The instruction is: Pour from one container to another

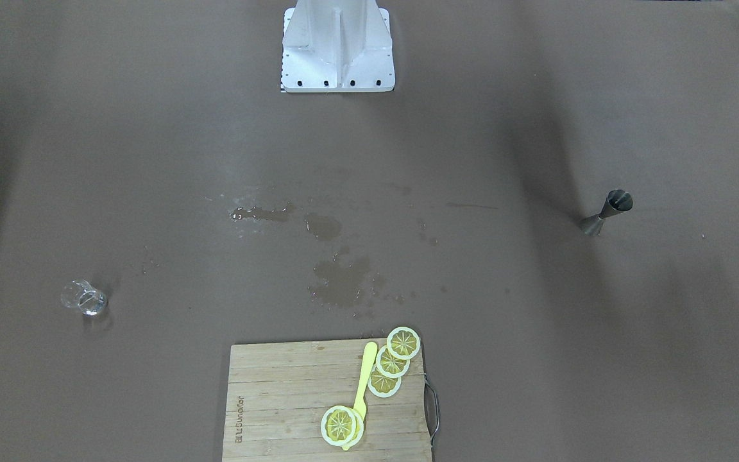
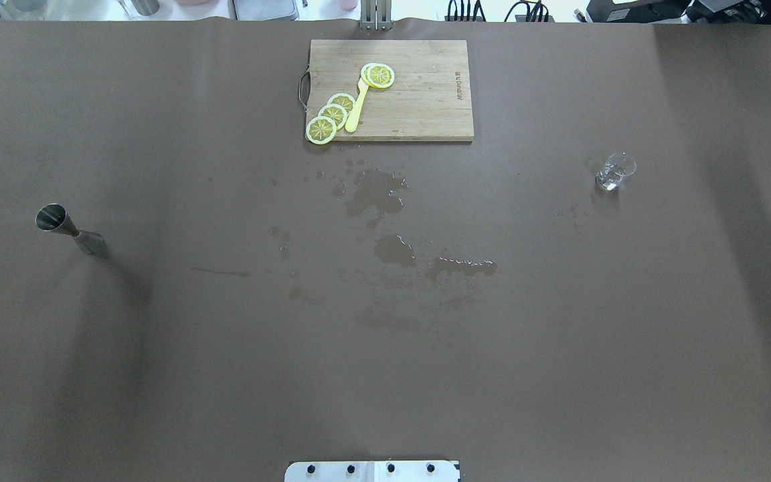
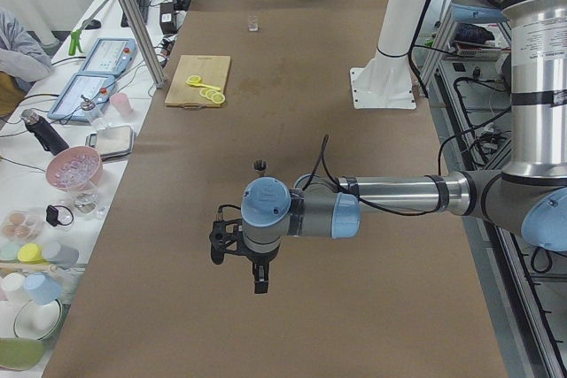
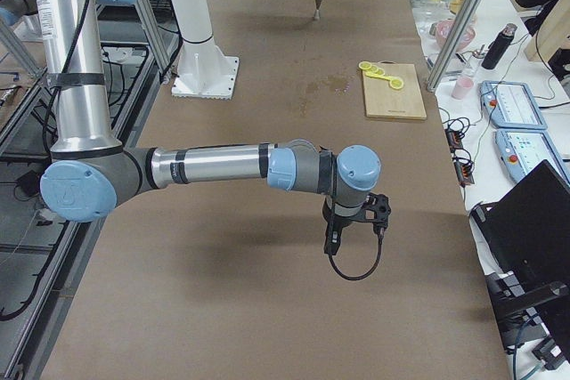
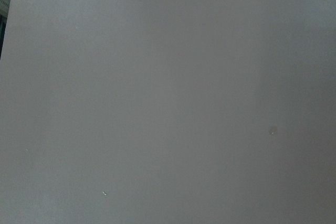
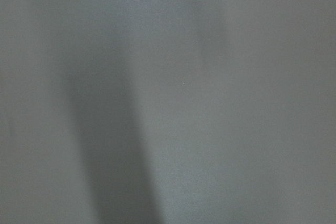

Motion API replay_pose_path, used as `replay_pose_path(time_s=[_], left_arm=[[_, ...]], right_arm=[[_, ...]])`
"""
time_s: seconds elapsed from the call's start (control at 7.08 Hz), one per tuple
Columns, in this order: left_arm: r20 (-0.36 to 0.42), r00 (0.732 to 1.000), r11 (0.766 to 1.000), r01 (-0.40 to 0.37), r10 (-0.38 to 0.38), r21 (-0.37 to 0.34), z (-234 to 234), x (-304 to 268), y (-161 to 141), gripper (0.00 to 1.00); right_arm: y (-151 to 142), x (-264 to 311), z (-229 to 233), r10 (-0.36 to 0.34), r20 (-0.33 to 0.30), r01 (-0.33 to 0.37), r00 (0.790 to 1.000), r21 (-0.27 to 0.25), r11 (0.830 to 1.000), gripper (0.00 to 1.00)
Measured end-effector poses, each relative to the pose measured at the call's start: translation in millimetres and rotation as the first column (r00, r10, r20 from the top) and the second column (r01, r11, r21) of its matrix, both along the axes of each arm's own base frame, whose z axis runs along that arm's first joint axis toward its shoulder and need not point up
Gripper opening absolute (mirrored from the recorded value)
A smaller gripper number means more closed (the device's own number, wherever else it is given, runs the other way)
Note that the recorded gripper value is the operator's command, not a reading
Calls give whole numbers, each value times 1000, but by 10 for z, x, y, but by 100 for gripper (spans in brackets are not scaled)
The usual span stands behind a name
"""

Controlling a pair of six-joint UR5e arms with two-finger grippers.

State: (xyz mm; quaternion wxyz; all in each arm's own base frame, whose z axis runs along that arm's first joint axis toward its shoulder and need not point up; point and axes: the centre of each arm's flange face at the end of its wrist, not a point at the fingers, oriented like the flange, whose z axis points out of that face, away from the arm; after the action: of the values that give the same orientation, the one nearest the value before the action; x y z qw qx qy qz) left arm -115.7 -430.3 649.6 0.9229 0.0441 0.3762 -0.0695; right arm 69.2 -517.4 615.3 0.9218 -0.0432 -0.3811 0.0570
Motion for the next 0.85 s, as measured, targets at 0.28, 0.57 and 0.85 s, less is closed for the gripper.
replay_pose_path(time_s=[0.28, 0.57, 0.85], left_arm=[[2, 1000, 1000, 4, -4, 29, -152, -11, 34, 99], [-2, 1000, 999, 10, -10, 50, -267, -22, 77, 99], [-5, 1000, 998, 25, -24, 50, -274, -73, 164, 99]], right_arm=[[-2, 0, -2, 0, 0, 0, 1000, 1, 1000, 100], [0, 0, -2, 0, 0, 0, 1000, 1, 1000, 100], [3, 0, -1, 0, 1, 0, 1000, 1, 1000, 100]])
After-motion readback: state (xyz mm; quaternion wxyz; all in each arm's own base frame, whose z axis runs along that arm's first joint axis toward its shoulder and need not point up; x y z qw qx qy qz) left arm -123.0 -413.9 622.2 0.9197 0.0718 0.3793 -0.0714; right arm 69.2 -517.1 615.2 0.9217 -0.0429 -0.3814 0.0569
